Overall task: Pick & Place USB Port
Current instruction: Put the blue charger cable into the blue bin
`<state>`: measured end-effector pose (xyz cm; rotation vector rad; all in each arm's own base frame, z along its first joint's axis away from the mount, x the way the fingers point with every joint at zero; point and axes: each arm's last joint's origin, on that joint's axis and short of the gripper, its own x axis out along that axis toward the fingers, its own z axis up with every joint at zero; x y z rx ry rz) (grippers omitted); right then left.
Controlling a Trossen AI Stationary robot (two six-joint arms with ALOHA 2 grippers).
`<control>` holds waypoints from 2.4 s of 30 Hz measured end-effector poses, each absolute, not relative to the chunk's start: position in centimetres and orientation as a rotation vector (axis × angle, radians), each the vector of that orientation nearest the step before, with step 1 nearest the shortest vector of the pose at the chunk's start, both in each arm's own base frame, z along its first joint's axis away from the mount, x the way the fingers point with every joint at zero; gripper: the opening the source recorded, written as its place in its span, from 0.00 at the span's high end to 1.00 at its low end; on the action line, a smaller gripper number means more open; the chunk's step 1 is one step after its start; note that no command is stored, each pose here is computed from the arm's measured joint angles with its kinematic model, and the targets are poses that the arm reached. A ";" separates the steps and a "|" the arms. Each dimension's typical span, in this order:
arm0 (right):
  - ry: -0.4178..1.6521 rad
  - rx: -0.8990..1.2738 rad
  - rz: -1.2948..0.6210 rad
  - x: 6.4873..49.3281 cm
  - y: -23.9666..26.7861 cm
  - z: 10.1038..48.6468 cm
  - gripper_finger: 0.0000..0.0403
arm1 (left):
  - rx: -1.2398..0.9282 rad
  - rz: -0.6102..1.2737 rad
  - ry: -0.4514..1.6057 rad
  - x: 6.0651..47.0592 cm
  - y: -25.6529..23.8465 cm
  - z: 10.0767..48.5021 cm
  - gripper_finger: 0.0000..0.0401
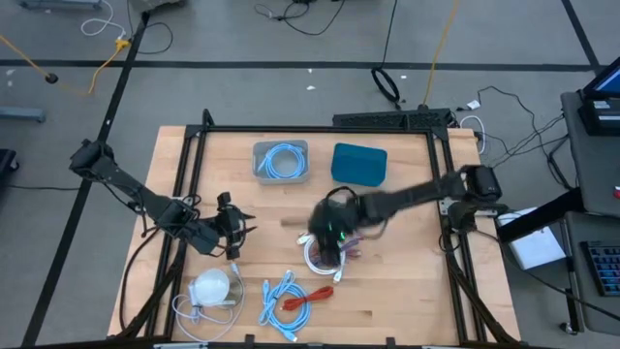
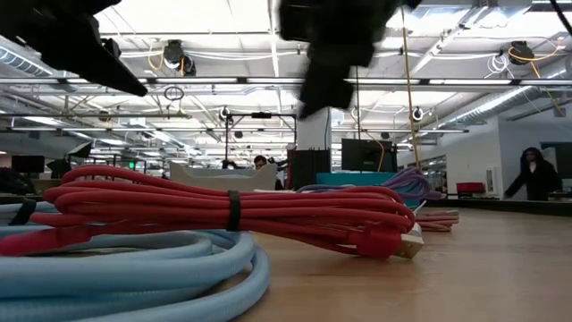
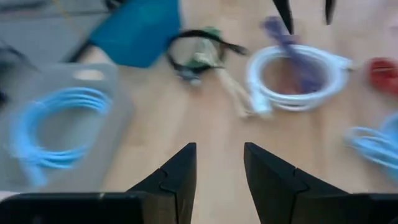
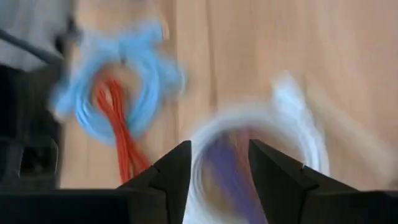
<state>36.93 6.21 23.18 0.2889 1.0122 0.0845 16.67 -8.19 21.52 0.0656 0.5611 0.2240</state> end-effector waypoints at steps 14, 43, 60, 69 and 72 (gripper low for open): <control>0.978 0.070 -0.291 31.8 15.9 22.9 0.62 | -0.271 0.008 1.094 22.8 -11.1 17.4 0.65; 0.689 -0.140 -0.652 29.1 16.5 21.9 0.55 | -0.475 0.003 1.073 29.3 -12.0 17.3 0.44; 0.665 -0.134 -0.630 29.4 16.6 21.6 0.56 | -0.503 -0.049 1.101 30.2 -13.1 14.9 0.43; 0.660 -0.135 -0.632 29.4 16.6 21.6 0.56 | -0.505 -0.048 1.071 30.7 -13.4 14.4 0.43; 0.660 -0.135 -0.632 29.4 16.7 21.6 0.57 | -0.508 -0.044 1.084 30.6 -13.5 14.2 0.47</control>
